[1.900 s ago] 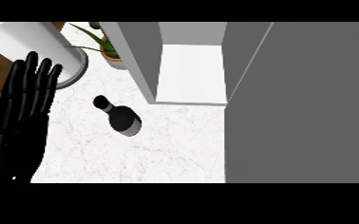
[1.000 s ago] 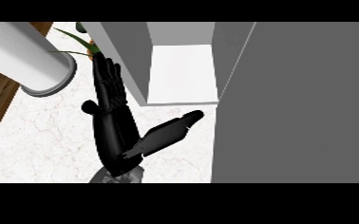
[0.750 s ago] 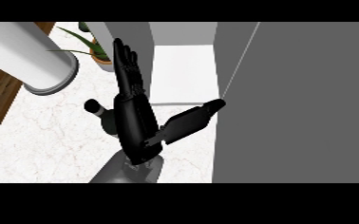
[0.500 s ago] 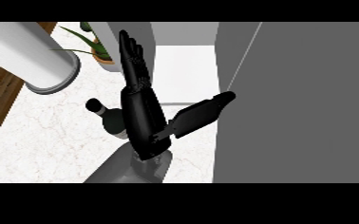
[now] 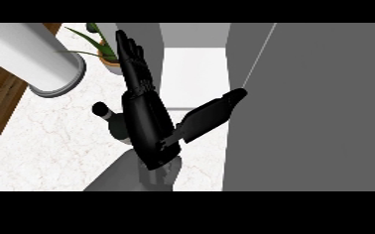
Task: Pick up the wine, place it into the cabinet and close the cabinet
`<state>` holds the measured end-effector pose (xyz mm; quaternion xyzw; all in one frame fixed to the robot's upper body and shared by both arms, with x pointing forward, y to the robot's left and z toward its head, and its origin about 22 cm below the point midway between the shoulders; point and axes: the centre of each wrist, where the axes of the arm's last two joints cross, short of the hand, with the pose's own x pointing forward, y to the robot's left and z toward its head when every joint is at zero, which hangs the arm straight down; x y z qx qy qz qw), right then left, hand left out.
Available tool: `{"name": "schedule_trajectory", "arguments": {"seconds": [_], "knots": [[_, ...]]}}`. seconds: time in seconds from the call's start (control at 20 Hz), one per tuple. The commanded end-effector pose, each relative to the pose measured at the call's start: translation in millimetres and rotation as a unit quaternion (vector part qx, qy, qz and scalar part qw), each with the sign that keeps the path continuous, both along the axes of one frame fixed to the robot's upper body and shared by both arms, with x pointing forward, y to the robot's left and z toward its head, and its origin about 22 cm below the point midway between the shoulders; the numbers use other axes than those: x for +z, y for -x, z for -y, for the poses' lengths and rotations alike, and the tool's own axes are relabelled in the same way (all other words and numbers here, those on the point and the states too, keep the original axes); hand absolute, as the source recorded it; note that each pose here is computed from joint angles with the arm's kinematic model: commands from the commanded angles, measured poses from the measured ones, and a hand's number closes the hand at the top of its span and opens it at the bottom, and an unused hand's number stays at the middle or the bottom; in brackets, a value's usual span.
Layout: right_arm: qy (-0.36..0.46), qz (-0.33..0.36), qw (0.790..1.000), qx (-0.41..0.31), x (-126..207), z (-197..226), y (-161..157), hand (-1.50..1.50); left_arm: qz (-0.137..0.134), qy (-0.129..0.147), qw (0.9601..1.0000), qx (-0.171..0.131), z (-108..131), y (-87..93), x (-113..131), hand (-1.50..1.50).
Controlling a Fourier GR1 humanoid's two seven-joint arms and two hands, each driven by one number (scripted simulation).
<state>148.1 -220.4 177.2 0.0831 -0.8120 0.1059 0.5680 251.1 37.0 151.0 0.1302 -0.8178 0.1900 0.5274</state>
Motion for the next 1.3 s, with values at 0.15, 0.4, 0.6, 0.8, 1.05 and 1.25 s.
{"name": "schedule_trajectory", "arguments": {"seconds": [0.15,0.4,0.6,0.8,1.05,1.25], "knots": [[-0.003,0.01,1.0,-0.003,18,-3,29,-1.5,-0.006,0.022,0.999,0.039,-20,20.0,13,-1.5],[0.0,0.011,1.0,0.006,23,-1,20,-1.5,-0.018,0.018,0.9978,0.061,-33,31.4,22,-1.5],[-0.004,0.016,1.0,0.001,31,-3,33,-1.5,-0.014,0.021,0.9955,0.091,-43,42.1,0,-1.5],[-0.016,0.017,1.0,-0.002,24,-10,14,-1.5,-0.034,0.029,0.9943,0.097,-52,39.6,-1,-1.5],[-0.01,0.011,1.0,0.007,31,0,26,-1.5,-0.052,0.044,0.9928,0.099,-69,63.0,3,-1.5],[-0.011,0.015,1.0,-0.006,27,-9,25,-1.5,-0.066,0.075,0.9902,0.098,-88,67.2,-13,-1.5]]}}
